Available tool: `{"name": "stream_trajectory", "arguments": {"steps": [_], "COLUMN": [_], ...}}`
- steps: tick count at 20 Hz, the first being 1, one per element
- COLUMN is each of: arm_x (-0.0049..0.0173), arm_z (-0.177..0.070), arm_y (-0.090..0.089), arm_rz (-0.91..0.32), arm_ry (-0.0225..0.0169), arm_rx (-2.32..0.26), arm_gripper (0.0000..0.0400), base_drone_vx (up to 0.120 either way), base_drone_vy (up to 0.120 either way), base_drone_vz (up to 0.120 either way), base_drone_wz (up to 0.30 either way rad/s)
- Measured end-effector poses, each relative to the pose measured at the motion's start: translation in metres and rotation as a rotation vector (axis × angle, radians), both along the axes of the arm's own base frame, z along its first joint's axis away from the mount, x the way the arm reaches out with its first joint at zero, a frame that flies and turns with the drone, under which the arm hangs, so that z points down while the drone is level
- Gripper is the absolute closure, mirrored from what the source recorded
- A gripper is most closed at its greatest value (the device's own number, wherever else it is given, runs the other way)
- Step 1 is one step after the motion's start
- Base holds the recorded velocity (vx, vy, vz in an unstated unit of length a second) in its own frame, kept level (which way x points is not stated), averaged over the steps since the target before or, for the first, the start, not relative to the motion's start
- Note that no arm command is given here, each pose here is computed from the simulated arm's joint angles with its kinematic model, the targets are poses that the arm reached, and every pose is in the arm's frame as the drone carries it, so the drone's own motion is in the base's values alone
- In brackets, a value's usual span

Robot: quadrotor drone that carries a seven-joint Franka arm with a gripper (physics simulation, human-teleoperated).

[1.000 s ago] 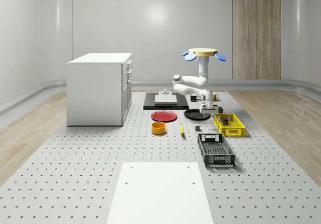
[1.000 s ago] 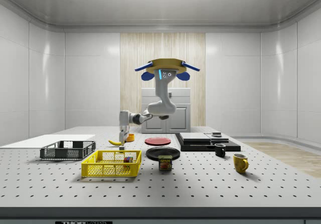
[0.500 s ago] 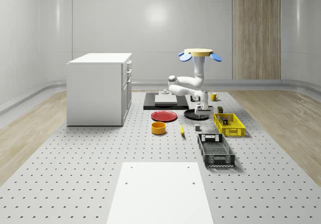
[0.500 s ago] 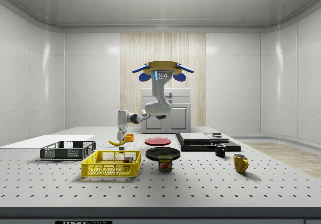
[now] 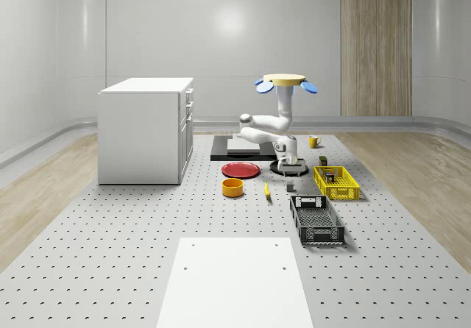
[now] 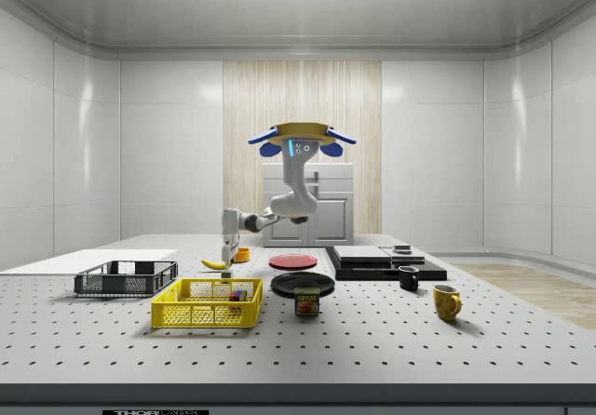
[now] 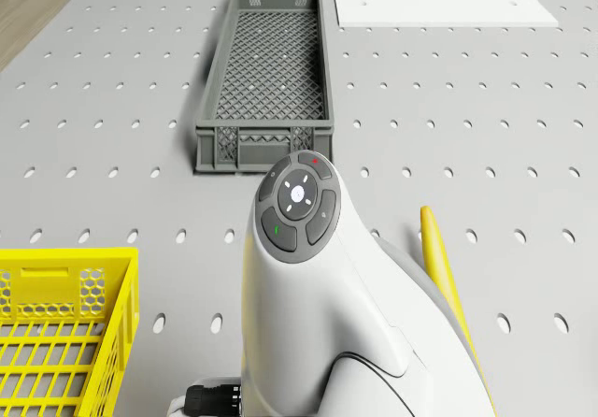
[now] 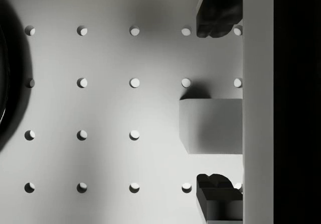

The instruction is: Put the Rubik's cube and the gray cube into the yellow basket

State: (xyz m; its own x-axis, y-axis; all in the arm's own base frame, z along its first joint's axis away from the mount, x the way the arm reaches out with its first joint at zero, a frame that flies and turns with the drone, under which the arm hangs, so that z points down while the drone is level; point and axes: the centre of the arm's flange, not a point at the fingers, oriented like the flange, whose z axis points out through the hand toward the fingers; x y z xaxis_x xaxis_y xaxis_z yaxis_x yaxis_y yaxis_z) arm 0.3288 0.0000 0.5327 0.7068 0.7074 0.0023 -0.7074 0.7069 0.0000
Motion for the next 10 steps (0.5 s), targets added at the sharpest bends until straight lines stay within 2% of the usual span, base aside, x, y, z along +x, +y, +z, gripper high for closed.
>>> {"name": "stream_trajectory", "arguments": {"steps": [1, 3, 10], "arm_x": [0.0000, 0.0000, 0.0000], "arm_z": [0.0000, 0.0000, 0.0084], "arm_y": [0.0000, 0.0000, 0.0000], "arm_rz": [0.000, 0.000, 0.000], "arm_ry": [0.0000, 0.0000, 0.0000], "arm_rx": [0.000, 0.000, 0.000], "arm_gripper": [0.0000, 0.0000, 0.0000], "base_drone_vx": [0.000, 0.000, 0.000], "base_drone_vy": [-0.120, -0.100, 0.000], "base_drone_vz": [-0.120, -0.020, 0.000], "base_drone_wz": [0.000, 0.000, 0.000]}}
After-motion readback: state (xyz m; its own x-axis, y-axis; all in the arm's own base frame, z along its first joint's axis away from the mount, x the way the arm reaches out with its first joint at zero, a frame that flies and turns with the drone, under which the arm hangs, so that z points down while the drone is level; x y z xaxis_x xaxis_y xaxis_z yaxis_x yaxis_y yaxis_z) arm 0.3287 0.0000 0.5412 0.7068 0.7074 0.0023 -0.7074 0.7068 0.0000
